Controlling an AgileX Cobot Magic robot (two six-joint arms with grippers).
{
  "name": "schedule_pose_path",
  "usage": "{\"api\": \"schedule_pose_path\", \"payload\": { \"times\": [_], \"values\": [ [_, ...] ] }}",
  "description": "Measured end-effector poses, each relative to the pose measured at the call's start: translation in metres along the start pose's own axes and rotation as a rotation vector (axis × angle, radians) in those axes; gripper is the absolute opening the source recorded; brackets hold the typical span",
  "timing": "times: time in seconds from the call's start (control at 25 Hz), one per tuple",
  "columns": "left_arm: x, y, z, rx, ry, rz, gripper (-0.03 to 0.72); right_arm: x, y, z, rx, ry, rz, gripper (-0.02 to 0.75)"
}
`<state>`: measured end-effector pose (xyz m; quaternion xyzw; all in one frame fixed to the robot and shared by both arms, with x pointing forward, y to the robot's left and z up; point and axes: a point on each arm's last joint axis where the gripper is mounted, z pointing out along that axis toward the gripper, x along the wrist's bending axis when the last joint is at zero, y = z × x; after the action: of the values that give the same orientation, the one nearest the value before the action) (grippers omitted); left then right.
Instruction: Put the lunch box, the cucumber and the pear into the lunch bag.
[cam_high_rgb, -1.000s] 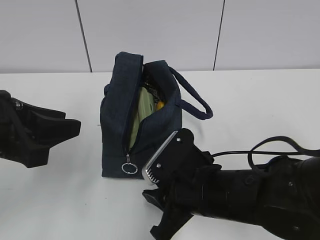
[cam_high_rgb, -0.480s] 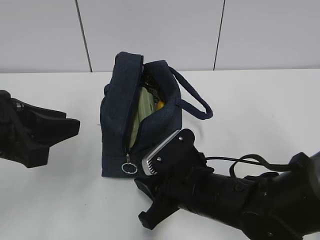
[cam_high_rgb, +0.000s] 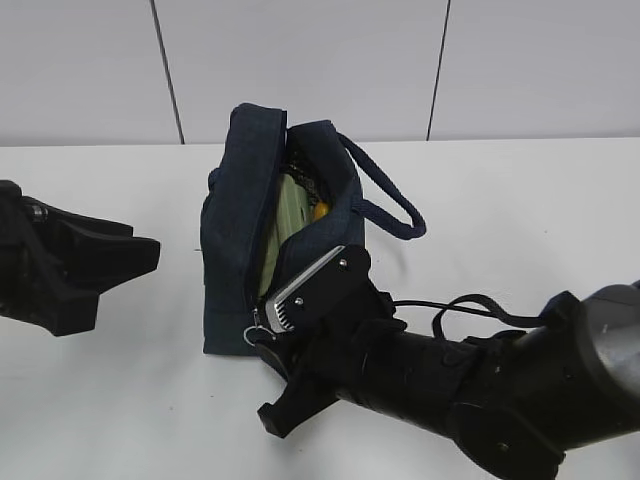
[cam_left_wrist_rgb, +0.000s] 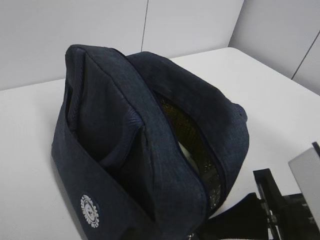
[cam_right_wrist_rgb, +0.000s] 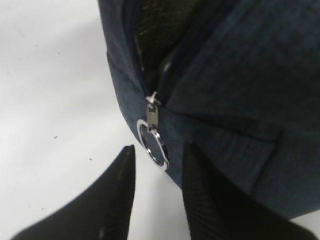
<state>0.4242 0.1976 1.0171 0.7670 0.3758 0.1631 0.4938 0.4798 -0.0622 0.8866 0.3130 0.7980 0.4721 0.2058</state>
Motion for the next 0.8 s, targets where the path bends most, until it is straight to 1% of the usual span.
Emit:
{"api": "schedule_pose_path", "payload": {
  "times": [0.16, 0.32, 0.52, 0.8],
  "values": [
    [0.0, 0.0, 0.0, 0.0, 0.0, 0.0, 0.243, -0.0002, 0.0023, 0.0058, 0.021, 0.0, 0.0, 0.261],
    [0.0, 0.0, 0.0, 0.0, 0.0, 0.0, 0.242, 0.0, -0.0051, 0.0102, 0.057, 0.002, 0.0, 0.261],
    [0.0, 0.0, 0.0, 0.0, 0.0, 0.0, 0.242, 0.0029, -0.0045, 0.0104, 0.053, 0.034, -0.042, 0.26],
    [0.0, 0.0, 0.0, 0.0, 0.0, 0.001, 0.242, 0.004, -0.0033, 0.0106, 0.043, 0.046, -0.035, 0.244]
  ]
}}
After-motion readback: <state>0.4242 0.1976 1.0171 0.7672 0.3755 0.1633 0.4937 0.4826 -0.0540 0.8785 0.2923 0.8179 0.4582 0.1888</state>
